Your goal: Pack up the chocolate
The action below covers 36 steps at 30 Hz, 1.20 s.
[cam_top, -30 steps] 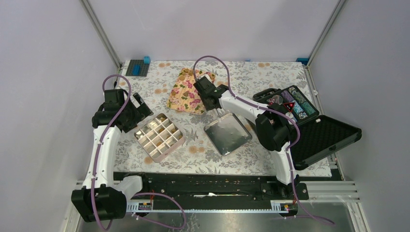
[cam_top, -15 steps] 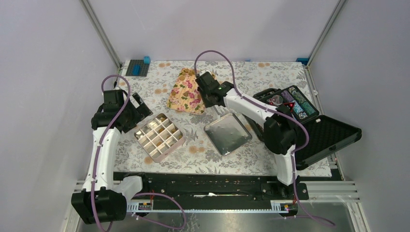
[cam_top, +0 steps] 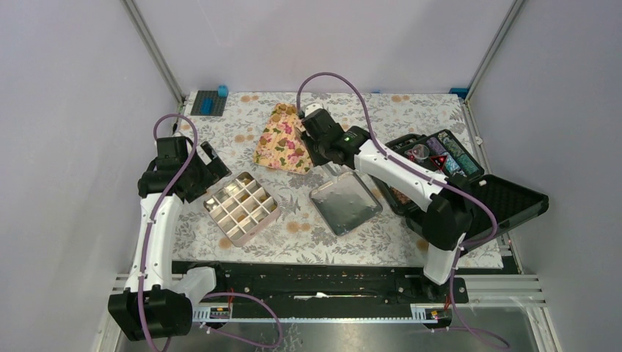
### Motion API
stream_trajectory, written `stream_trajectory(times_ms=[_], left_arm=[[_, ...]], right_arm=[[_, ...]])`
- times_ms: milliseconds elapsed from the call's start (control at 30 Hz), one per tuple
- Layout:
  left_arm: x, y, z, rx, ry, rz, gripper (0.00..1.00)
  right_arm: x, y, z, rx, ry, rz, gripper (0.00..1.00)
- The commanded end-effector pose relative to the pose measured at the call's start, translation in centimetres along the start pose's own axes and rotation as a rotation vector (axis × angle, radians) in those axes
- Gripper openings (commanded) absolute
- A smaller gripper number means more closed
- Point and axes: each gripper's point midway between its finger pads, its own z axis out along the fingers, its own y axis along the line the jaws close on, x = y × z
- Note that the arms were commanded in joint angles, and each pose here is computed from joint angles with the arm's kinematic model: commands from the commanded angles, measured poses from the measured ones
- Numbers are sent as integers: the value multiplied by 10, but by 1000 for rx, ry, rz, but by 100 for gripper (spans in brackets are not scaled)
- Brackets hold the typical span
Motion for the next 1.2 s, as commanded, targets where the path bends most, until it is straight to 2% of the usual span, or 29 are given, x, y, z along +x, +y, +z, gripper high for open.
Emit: stream_trajectory(times_ms=[0, 133, 300, 933, 1167], left_arm=[[-16, -9, -14, 37, -70, 7, 99], [-16, -8, -14, 33, -74, 8, 99], [-14, -7, -11, 26, -62, 4, 99], [-17, -6, -10, 15, -67, 10, 99], [-16, -5, -10, 14, -65, 15, 99]], right_arm=[[5, -5, 7, 44, 17, -7, 35], [11, -8, 20, 87, 44, -25, 44], [13, -2, 28, 105, 51, -51, 49], [13, 12, 58, 102, 72, -80, 50], [15, 15, 65, 98, 83, -88, 44]])
